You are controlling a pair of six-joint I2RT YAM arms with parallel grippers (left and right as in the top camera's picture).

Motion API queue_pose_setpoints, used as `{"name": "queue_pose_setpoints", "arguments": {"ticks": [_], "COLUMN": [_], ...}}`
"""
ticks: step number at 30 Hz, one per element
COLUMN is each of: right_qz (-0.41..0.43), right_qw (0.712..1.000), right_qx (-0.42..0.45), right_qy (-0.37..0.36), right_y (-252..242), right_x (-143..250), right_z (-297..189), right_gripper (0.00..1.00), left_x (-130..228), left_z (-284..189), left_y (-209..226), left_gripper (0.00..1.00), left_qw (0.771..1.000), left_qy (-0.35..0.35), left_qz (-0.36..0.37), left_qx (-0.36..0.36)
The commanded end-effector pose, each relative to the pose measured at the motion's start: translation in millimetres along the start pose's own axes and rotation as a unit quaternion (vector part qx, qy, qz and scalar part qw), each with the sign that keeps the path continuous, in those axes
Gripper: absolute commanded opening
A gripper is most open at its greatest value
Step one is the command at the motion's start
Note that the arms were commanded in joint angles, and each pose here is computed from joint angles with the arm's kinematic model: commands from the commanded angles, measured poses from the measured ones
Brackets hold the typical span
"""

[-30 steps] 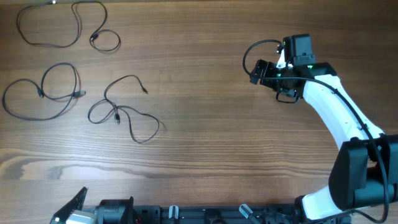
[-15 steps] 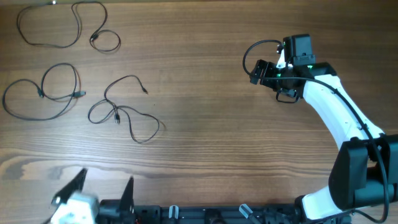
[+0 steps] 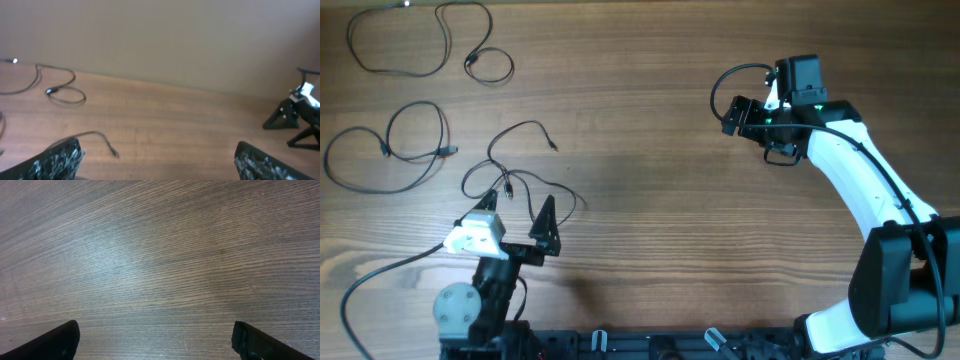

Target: Untangle cables

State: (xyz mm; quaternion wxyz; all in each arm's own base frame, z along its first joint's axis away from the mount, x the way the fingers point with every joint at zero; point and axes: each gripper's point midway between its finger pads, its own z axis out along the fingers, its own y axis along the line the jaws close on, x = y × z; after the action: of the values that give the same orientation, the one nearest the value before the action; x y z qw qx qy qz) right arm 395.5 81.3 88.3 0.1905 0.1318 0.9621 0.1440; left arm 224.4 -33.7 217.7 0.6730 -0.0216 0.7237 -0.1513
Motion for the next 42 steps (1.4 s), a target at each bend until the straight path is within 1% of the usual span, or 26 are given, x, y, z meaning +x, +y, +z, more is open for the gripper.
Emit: {"name": "queue_pose_setpoints", "arguments": {"ticks": [1, 5, 11, 18, 21, 28, 32, 37, 40, 42], "right_qz": [0.002, 0.002, 0.002, 0.002, 0.002, 0.002, 0.002, 0.002, 0.002, 0.002], "right_qw": [1.000, 1.000, 1.000, 1.000, 1.000, 1.000, 1.000, 1.000, 1.000, 1.000], "right_qx": [0.009, 0.009, 0.009, 0.009, 0.009, 0.009, 0.009, 0.009, 0.009, 0.009], "right_qy": [-0.004, -0.004, -0.004, -0.004, -0.004, -0.004, -0.004, -0.004, -0.004, -0.004], "right_y": [-2.6, -2.6, -2.6, -2.6, -2.6, -2.6, -2.6, -2.6, -2.6, -2.6], "right_x": [-0.9, -0.9, -0.9, -0.9, -0.9, -0.9, -0.9, -0.9, -0.9, -1.0], "right_z": [0.3, 0.3, 0.3, 0.3, 0.3, 0.3, 0.3, 0.3, 0.3, 0.3], "right_gripper": [1.00, 1.00, 1.00, 1.00, 1.00, 1.00, 1.00, 1.00, 1.00, 1.00], "left_x": [28.9, 45.4, 53.8, 54.2, 59.6, 79.9, 85.1, 85.1, 72.3, 55.8], "left_z": [11.1, 15.3, 17.5, 21.4, 22.7, 26.3, 26.9, 26.9, 25.2, 21.8], "left_y": [11.4, 20.7, 26.5, 27.3, 28.9, 34.0, 35.4, 35.4, 32.4, 28.9], "left_gripper": [1.00, 1.00, 1.00, 1.00, 1.00, 1.00, 1.00, 1.00, 1.00, 1.00], "left_qw": [1.000, 0.999, 0.999, 1.000, 0.999, 0.997, 0.996, 0.996, 0.998, 0.999], "left_qy": [0.010, 0.020, 0.022, 0.005, 0.018, 0.063, 0.074, 0.074, 0.046, 0.009], "left_qz": [-0.008, -0.011, -0.011, -0.006, 0.016, 0.006, 0.004, 0.004, 0.008, 0.014], "left_qx": [-0.009, -0.024, -0.035, -0.030, -0.033, -0.041, -0.044, -0.044, -0.039, -0.033]}}
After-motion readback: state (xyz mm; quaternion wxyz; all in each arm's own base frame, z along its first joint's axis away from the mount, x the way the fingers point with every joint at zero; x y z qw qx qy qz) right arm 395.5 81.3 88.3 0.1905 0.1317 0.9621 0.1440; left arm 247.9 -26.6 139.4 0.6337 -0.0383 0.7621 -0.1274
